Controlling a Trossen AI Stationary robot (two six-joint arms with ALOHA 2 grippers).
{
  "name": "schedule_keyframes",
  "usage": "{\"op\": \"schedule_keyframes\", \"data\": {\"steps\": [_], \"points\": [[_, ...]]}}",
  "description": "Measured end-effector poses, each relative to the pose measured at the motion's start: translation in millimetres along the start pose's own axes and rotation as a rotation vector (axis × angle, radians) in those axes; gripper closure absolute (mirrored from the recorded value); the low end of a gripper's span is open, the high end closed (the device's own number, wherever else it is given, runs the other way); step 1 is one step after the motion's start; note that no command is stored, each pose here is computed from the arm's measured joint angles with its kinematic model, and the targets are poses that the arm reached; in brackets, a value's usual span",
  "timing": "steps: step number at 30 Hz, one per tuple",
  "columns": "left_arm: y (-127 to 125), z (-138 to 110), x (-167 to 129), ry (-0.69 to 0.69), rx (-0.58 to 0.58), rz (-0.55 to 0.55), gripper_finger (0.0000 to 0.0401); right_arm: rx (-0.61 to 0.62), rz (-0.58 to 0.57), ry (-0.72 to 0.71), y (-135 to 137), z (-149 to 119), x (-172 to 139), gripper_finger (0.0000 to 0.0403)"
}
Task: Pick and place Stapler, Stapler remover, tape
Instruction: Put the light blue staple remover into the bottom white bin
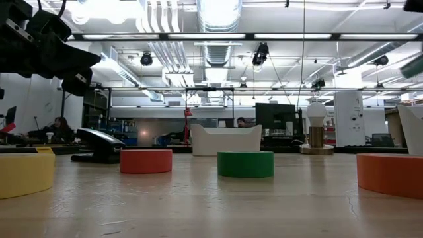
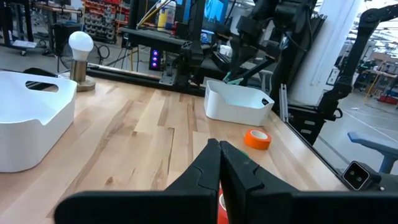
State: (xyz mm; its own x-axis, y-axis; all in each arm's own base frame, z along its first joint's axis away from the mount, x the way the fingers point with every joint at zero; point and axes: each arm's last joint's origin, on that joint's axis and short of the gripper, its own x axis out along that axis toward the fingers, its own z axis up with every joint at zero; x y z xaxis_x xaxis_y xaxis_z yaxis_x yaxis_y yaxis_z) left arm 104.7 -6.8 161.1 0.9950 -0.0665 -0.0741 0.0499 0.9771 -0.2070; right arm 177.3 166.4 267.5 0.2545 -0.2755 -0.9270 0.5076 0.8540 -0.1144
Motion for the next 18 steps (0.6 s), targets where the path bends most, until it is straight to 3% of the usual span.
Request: {"op": "schedule_keyframes", "data": {"steps": [18], "points": [[0.0,0.1,0.0,-0.001,0.0,0.0,0.0394,0.048,-0.08,0.214,-9.4,-35.3,45.8,0.0394]]}}
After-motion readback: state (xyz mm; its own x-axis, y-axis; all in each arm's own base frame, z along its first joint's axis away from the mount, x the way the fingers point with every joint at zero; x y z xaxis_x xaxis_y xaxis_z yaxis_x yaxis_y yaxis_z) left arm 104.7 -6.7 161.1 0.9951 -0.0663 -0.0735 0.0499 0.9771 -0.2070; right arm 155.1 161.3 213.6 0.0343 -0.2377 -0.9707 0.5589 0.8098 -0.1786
